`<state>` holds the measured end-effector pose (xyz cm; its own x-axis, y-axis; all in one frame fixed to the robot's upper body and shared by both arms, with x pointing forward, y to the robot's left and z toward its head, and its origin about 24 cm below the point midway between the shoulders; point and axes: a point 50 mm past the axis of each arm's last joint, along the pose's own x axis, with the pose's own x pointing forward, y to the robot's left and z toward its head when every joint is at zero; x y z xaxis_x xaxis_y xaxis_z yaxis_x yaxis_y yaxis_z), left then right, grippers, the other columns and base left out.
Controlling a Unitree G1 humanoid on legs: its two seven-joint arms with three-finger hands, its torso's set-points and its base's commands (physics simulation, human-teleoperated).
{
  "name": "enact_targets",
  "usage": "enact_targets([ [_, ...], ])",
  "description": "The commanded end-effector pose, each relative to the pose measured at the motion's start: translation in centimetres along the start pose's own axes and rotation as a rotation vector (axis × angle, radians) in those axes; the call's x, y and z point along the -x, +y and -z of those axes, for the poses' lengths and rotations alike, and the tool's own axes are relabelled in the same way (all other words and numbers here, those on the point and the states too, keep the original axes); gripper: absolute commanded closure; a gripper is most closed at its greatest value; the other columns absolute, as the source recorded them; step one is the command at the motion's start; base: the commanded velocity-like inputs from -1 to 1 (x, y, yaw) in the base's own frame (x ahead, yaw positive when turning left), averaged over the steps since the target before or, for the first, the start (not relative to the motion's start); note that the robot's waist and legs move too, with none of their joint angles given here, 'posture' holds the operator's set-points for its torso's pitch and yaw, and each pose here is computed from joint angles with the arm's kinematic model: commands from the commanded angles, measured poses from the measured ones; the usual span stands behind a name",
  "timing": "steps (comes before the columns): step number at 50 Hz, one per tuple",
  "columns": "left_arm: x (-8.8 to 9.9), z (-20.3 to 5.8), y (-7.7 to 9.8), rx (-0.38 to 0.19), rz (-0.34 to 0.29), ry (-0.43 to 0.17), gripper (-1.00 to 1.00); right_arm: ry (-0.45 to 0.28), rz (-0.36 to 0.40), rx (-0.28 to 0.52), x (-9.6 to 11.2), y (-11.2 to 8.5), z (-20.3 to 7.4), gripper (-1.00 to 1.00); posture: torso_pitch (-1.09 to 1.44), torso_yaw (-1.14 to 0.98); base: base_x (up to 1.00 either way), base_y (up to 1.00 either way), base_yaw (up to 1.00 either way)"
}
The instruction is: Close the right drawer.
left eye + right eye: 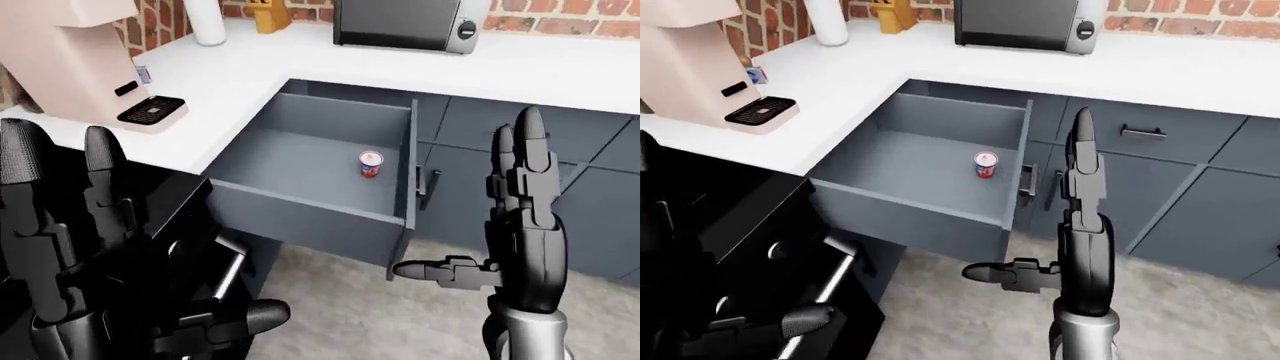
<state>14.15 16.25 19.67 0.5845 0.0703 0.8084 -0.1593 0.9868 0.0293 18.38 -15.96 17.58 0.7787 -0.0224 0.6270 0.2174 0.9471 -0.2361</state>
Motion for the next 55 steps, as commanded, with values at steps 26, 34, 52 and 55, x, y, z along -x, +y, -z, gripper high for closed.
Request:
enact_targets([
  [26, -0.19, -0.89, 0.15, -0.003, -0.007, -0.060, -1.00, -0.079, 0.015, -0.023, -0.32, -0.14, -1.32, -1.00, 0.00, 0.00, 0.07, 0.08, 0.00],
  [34, -0.20, -0.94, 0.14, -0.002, -0.007, -0.060, -1.00, -0.078, 0.013, -0.021, -0.31, -0.12, -1.29, -1.00, 0.00, 0.00, 0.00, 0.00, 0.00],
  [52, -0.14, -0.89, 0.11, -0.002, -0.005, -0.059, -1.00, -0.087, 0.011, -0.017, -0.20, -0.06, -1.21, -1.00, 0.00, 0.00, 0.01, 0.00, 0.00],
  [55, -0.12, -0.88, 0.12, -0.003, -0.005, -0.059, -1.00, -0.086, 0.010, -0.018, -0.21, -0.04, -1.26, -1.00, 0.00, 0.00, 0.04, 0.00, 0.00],
])
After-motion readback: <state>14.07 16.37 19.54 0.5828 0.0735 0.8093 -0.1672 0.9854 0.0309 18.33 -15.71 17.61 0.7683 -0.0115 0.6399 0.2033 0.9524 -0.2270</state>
